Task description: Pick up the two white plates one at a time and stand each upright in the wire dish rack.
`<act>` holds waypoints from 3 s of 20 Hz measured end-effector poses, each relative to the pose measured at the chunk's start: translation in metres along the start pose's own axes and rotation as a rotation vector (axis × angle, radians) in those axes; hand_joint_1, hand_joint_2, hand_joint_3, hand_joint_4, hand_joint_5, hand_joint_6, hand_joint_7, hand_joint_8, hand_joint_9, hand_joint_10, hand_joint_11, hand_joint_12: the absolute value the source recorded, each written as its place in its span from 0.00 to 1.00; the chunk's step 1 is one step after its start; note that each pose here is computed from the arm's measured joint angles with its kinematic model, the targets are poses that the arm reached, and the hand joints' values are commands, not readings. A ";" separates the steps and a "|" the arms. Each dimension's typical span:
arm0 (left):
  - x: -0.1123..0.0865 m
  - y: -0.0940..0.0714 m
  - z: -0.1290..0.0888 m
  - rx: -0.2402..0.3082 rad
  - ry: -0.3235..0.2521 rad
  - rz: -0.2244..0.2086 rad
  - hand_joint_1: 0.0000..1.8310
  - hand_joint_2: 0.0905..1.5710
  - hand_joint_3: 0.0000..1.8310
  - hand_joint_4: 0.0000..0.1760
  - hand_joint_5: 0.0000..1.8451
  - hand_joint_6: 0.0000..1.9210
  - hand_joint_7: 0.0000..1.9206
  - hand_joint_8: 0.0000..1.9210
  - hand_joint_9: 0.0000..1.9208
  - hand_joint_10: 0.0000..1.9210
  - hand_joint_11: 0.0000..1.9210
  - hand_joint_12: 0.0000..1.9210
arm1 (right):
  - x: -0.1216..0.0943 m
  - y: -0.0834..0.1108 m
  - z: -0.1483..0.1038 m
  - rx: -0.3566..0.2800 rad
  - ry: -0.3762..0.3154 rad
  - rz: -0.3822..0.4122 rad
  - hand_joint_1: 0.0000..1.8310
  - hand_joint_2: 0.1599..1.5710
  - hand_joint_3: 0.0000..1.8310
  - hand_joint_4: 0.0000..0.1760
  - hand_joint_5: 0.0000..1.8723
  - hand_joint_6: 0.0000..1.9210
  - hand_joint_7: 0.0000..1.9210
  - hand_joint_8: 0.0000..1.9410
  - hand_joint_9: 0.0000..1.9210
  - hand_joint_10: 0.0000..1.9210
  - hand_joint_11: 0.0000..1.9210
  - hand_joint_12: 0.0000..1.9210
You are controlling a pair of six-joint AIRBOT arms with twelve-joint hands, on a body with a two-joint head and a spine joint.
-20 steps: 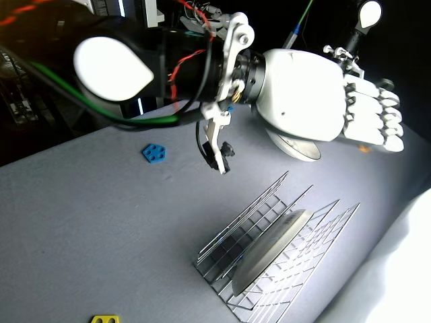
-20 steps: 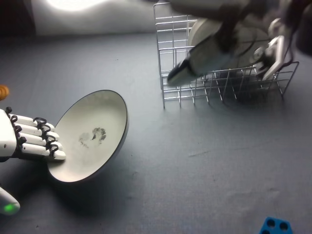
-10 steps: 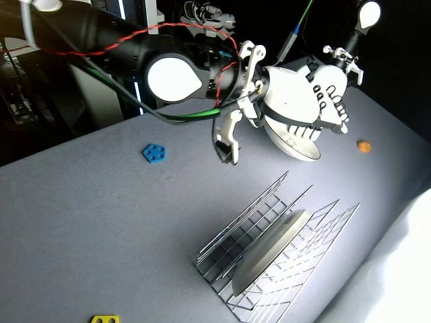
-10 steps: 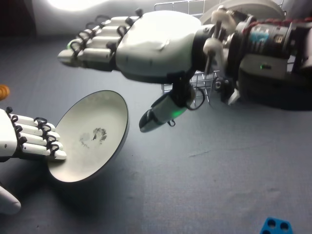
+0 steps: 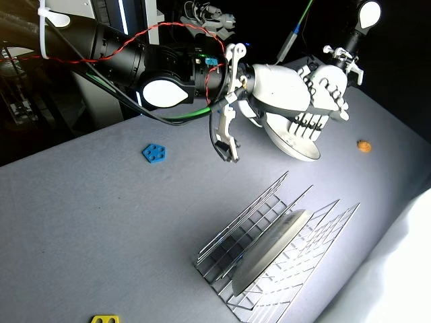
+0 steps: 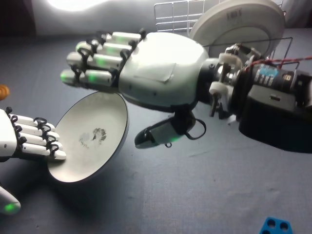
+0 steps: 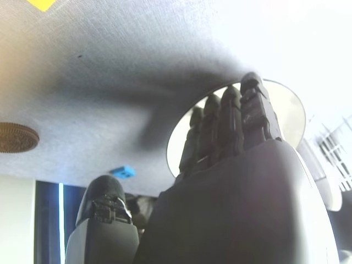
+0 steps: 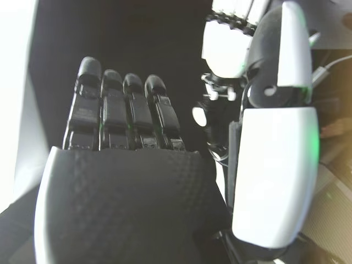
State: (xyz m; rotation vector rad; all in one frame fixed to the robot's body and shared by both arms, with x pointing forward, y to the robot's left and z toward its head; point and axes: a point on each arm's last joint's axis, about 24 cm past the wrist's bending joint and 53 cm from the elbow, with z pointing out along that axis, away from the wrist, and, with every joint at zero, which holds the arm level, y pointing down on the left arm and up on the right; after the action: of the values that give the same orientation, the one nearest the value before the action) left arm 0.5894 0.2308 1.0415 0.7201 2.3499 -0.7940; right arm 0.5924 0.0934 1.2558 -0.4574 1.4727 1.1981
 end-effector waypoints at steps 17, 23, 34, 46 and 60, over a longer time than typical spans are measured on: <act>-0.001 -0.001 0.002 0.003 -0.001 0.000 0.00 0.69 0.00 0.00 0.05 0.00 0.05 0.00 0.02 0.00 0.00 0.00 | 0.059 -0.013 -0.009 0.059 0.036 -0.052 0.59 0.52 0.00 0.00 0.10 0.00 0.06 0.00 0.07 0.01 0.00 0.46; -0.002 0.001 0.002 0.005 0.001 0.007 0.00 0.69 0.00 0.00 0.05 0.00 0.05 0.00 0.02 0.00 0.00 0.00 | 0.061 -0.018 -0.009 0.056 -0.013 -0.065 0.62 0.54 0.00 0.00 0.13 0.01 0.08 0.00 0.09 0.01 0.00 0.48; -0.003 0.000 0.004 0.008 -0.001 0.004 0.00 0.69 0.00 0.00 0.05 0.00 0.06 0.01 0.04 0.01 0.00 0.00 | 0.079 -0.017 0.017 -0.023 -0.020 -0.201 0.62 0.55 0.00 0.00 0.20 0.01 0.14 0.01 0.13 0.01 0.00 0.55; -0.005 -0.001 0.005 0.012 -0.003 0.001 0.00 0.69 0.00 0.00 0.07 0.00 0.07 0.00 0.05 0.00 0.00 0.00 | 0.102 -0.019 0.034 -0.029 -0.010 -0.195 0.62 0.60 0.00 0.00 0.43 0.02 0.40 0.01 0.36 0.04 0.07 0.67; -0.007 -0.002 0.006 0.013 -0.004 0.009 0.00 0.69 0.00 0.00 0.07 0.00 0.07 0.00 0.05 0.00 0.01 0.00 | 0.092 -0.018 0.041 -0.038 -0.059 -0.213 0.75 0.68 0.00 0.00 0.51 0.56 0.50 0.51 0.46 0.61 0.37 0.68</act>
State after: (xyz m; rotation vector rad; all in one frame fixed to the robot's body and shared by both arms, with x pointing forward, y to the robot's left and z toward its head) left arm 0.5946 0.2231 1.0430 0.7335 2.3383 -0.8072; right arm 0.6002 0.1511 1.1719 -0.5851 1.3172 1.0632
